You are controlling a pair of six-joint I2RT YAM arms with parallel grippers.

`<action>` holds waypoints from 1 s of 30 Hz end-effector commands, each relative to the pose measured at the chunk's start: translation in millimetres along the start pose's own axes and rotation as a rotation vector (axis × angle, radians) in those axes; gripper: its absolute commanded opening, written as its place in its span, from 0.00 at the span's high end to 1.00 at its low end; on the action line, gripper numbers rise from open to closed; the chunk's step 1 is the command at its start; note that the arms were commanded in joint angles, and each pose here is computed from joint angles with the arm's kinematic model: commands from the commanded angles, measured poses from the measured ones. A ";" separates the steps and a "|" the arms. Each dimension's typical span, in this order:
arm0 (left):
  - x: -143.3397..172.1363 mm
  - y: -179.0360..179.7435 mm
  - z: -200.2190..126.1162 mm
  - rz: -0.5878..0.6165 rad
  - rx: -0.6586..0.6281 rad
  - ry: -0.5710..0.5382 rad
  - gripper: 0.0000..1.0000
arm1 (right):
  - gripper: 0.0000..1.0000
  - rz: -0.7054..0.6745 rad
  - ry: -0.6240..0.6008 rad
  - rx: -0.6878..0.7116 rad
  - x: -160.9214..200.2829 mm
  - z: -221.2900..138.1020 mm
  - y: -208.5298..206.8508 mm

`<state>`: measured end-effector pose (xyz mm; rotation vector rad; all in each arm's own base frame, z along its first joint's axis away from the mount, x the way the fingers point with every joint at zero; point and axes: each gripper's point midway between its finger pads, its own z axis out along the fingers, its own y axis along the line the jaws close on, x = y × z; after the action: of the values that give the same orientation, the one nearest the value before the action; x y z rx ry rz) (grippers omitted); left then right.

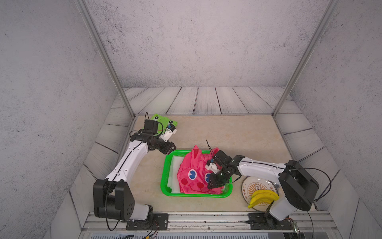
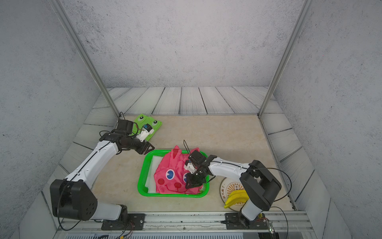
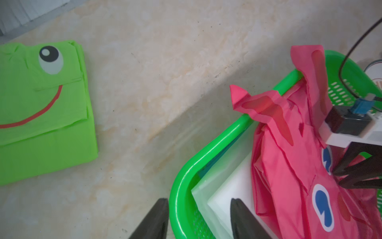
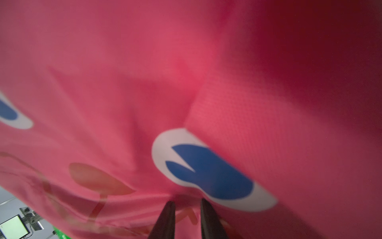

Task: Put the folded raincoat in the basket
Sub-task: Place the raincoat in the basket.

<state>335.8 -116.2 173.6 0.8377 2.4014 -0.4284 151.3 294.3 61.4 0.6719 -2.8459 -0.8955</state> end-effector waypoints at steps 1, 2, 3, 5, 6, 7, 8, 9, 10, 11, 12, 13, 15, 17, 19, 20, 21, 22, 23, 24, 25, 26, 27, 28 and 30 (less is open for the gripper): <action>18.6 17.2 7.3 -0.080 -0.068 0.052 0.46 | 0.71 -0.082 -0.051 0.058 -6.2 -29.4 8.1; 21.6 20.2 7.9 -0.094 -0.077 0.056 0.46 | 0.71 -0.109 -0.060 0.035 -8.5 -36.0 16.9; 23.6 24.4 8.0 -0.115 -0.085 0.054 0.46 | 0.70 -0.147 -0.067 -0.004 -10.8 -42.2 31.0; 27.2 29.0 8.6 -0.153 -0.080 0.048 0.46 | 0.68 -0.223 -0.078 -0.054 -15.5 -49.3 55.9; 29.4 30.7 9.5 -0.169 -0.072 0.048 0.46 | 0.67 -0.260 -0.083 -0.075 -18.9 -49.6 69.0; 31.0 31.5 10.2 -0.181 -0.064 0.049 0.46 | 0.66 -0.291 -0.088 -0.097 -23.0 -48.6 81.8; 33.1 32.2 11.2 -0.192 -0.058 0.053 0.46 | 0.66 -0.313 -0.099 -0.115 -27.7 -47.2 92.3; 35.5 32.6 12.6 -0.203 -0.052 0.057 0.46 | 0.65 -0.330 -0.107 -0.134 -32.9 -43.2 102.2; 37.9 32.7 14.6 -0.215 -0.043 0.063 0.46 | 0.65 -0.344 -0.113 -0.152 -38.2 -38.9 110.3; 39.8 31.7 16.1 -0.222 -0.033 0.069 0.46 | 0.65 -0.352 -0.113 -0.162 -42.2 -34.0 115.0; 41.8 31.3 17.3 -0.230 -0.024 0.075 0.46 | 0.65 -0.356 -0.112 -0.164 -47.3 -28.1 118.3; 43.5 31.0 18.6 -0.238 -0.016 0.080 0.46 | 0.65 -0.356 -0.101 -0.158 -50.9 -21.2 119.1; 45.5 31.1 20.2 -0.249 -0.011 0.085 0.46 | 0.65 -0.360 -0.083 -0.138 -55.4 -6.8 116.8; 46.8 33.4 21.4 -0.260 -0.013 0.089 0.45 | 0.65 -0.355 -0.065 -0.106 -56.3 8.9 110.1; 48.8 37.0 22.8 -0.273 -0.023 0.099 0.45 | 0.65 -0.345 -0.043 -0.085 -54.2 24.3 102.0; 49.7 37.6 23.4 -0.275 -0.023 0.104 0.45 | 0.65 -0.343 -0.035 -0.055 -53.5 30.9 96.1; 50.1 36.4 24.3 -0.275 -0.012 0.109 0.45 | 0.65 -0.346 -0.021 -0.023 -51.9 38.1 89.0; 50.7 29.2 25.1 -0.261 0.032 0.116 0.45 | 0.65 -0.350 -0.008 0.011 -50.6 44.5 80.8; 51.3 21.4 26.1 -0.258 0.077 0.123 0.46 | 0.65 -0.354 0.007 0.027 -48.2 49.7 75.8; 52.4 12.4 27.6 -0.263 0.128 0.127 0.46 | 0.65 -0.357 0.021 0.042 -45.9 53.8 70.7; 54.1 5.9 29.7 -0.269 0.163 0.131 0.46 | 0.65 -0.347 0.026 0.067 -45.6 55.5 65.1; 56.4 2.2 31.4 -0.269 0.179 0.140 0.46 | 0.65 -0.340 0.025 0.082 -45.9 54.7 62.8; 60.3 -2.4 33.5 -0.261 0.195 0.157 0.46 | 0.65 -0.340 0.016 0.087 -46.5 51.2 63.5; 63.8 -5.1 35.2 -0.254 0.202 0.174 0.46 | 0.65 -0.340 0.001 0.090 -48.1 46.8 65.4; 72.4 -10.3 37.5 -0.232 0.212 0.213 0.46 | 0.63 -0.347 -0.035 0.106 -52.6 32.7 71.0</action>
<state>317.4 -98.0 108.1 0.6490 2.6630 -0.6426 158.8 403.5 77.3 1.1983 -2.7969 -0.9575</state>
